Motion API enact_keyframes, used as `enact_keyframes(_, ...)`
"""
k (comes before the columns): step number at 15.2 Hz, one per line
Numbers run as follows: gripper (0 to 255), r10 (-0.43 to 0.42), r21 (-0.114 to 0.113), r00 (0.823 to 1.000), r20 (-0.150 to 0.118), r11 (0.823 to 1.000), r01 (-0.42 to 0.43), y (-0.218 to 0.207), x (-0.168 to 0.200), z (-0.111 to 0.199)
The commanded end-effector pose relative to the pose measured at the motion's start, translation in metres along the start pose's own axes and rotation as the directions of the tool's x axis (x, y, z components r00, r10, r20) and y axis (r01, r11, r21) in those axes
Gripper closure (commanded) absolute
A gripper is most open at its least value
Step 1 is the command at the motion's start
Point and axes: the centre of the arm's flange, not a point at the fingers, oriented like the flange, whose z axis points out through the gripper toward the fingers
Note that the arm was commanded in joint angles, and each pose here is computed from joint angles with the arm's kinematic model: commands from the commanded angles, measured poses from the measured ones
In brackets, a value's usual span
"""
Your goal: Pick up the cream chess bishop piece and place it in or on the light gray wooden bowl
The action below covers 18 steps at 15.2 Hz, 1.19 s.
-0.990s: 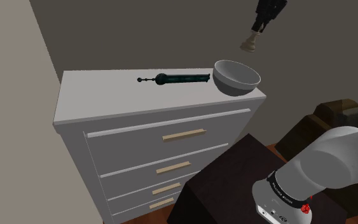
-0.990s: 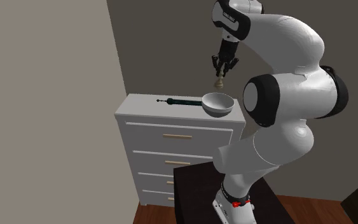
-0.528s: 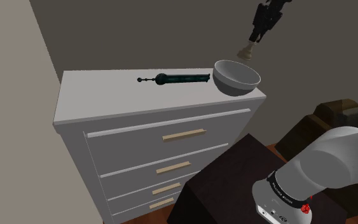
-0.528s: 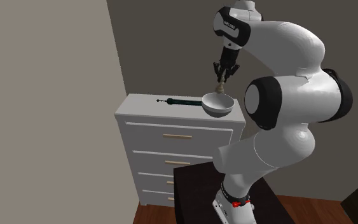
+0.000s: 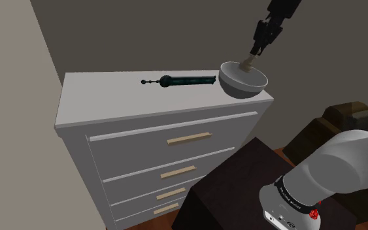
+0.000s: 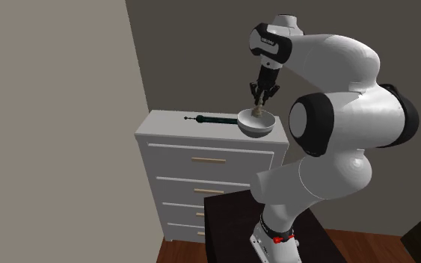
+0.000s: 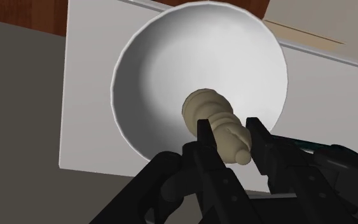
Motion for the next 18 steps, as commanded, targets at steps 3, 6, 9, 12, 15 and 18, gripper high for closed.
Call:
enact_keyframes(3, 255, 0.0, 0.0, 1.0, -0.001, 1.0, 0.0, 0.002, -0.001, 0.019)
enact_keyframes(6, 255, 0.0, 0.0, 1.0, -0.001, 1.0, 0.0, 0.002, -0.001, 0.019)
enact_keyframes(9, 255, 0.0, 0.0, 1.0, -0.001, 1.0, 0.0, 0.002, -0.001, 0.019)
enact_keyframes(12, 0, 0.0, 0.0, 1.0, -0.001, 1.0, 0.0, 0.002, -0.001, 0.019)
enact_keyframes(15, 0, 0.0, 0.0, 1.0, -0.001, 1.0, 0.0, 0.002, -0.001, 0.019)
enact_keyframes(18, 0, 0.0, 0.0, 1.0, -0.001, 1.0, 0.0, 0.002, -0.001, -0.007)
